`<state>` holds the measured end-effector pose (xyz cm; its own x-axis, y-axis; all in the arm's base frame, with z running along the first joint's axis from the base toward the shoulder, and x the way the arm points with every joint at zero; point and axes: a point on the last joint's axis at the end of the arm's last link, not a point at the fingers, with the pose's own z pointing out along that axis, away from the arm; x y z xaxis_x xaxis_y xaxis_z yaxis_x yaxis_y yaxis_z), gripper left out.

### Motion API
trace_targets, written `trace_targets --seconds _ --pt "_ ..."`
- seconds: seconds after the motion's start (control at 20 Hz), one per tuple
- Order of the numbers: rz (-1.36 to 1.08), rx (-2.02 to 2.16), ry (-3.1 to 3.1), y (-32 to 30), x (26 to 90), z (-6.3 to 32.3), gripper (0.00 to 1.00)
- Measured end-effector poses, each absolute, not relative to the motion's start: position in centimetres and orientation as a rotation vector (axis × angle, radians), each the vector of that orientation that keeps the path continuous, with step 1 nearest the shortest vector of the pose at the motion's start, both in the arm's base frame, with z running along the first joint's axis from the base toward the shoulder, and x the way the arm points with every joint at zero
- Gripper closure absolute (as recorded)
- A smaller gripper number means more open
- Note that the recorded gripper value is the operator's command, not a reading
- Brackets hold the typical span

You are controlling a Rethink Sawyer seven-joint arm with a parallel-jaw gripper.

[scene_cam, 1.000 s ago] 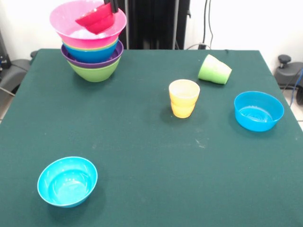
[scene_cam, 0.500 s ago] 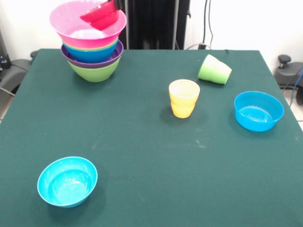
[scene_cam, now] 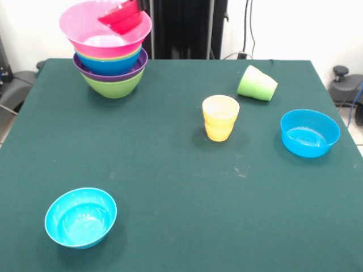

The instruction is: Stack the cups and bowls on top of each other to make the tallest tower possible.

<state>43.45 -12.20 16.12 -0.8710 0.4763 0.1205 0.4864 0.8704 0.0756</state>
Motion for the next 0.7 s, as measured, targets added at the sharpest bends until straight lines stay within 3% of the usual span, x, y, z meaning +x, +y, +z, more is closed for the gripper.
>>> trace_targets --seconds 0.5,0.55,0.7 --pt "-0.141 -0.762 -2.965 -13.7 41.9 15.3 1.0" --pt "-0.138 -0.737 -2.973 -13.6 41.7 14.9 0.0" --pt "-0.138 -0.73 -2.974 -13.6 41.6 14.8 0.0"
